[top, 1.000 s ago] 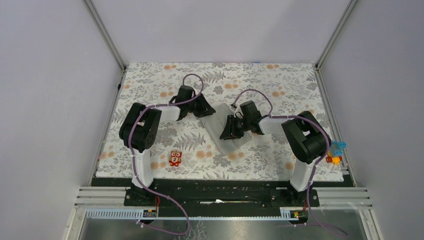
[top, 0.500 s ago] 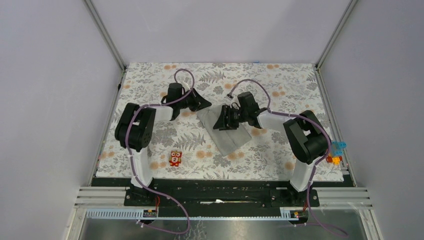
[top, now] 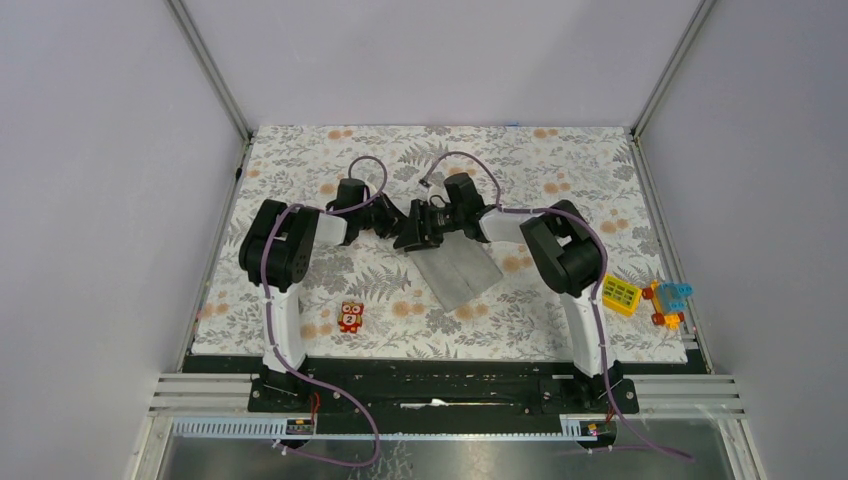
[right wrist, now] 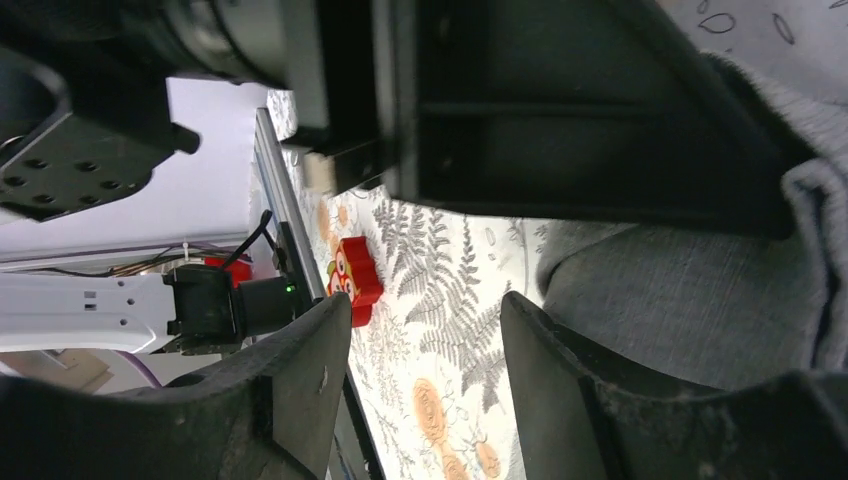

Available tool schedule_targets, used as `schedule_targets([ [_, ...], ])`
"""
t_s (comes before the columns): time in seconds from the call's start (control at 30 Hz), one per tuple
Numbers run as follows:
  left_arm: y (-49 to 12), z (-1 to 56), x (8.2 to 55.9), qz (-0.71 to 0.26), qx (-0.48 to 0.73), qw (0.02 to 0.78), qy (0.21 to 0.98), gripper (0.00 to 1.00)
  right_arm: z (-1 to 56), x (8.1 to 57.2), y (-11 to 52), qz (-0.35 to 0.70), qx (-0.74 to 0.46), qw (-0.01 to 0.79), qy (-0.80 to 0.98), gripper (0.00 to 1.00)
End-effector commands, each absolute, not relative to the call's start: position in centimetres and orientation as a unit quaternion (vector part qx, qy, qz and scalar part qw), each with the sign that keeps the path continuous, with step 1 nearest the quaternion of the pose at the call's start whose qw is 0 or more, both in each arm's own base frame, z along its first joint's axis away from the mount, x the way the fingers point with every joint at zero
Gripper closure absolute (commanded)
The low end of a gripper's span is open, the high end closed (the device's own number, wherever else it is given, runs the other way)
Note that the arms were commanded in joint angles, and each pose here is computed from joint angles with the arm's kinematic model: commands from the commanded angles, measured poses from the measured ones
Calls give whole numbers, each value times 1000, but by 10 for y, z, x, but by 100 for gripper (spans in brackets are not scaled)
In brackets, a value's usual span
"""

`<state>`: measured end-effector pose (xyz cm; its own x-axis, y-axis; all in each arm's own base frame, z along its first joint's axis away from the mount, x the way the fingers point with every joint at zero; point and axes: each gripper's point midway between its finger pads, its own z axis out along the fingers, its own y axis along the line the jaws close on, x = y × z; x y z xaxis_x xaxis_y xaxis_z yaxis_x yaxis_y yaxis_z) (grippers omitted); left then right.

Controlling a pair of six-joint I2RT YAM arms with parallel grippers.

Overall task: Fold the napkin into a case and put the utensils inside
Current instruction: Smooth out the 2/3-rectangle-folded napkin at the center of the board.

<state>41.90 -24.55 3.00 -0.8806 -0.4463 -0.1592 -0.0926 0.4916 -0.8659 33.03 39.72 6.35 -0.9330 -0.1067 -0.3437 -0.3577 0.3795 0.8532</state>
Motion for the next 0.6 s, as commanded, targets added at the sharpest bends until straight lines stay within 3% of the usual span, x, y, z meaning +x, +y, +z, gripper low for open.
schedule_targets([
  [0.0, -237, 22, 421, -468, -169, 194, 846, 90, 62, 332, 409, 558, -155, 100, 809, 36],
  [0.57, -233, 6, 420, -453, -178, 191, 853, 93, 41, 243, 351, 540, -141, 42, 829, 36],
])
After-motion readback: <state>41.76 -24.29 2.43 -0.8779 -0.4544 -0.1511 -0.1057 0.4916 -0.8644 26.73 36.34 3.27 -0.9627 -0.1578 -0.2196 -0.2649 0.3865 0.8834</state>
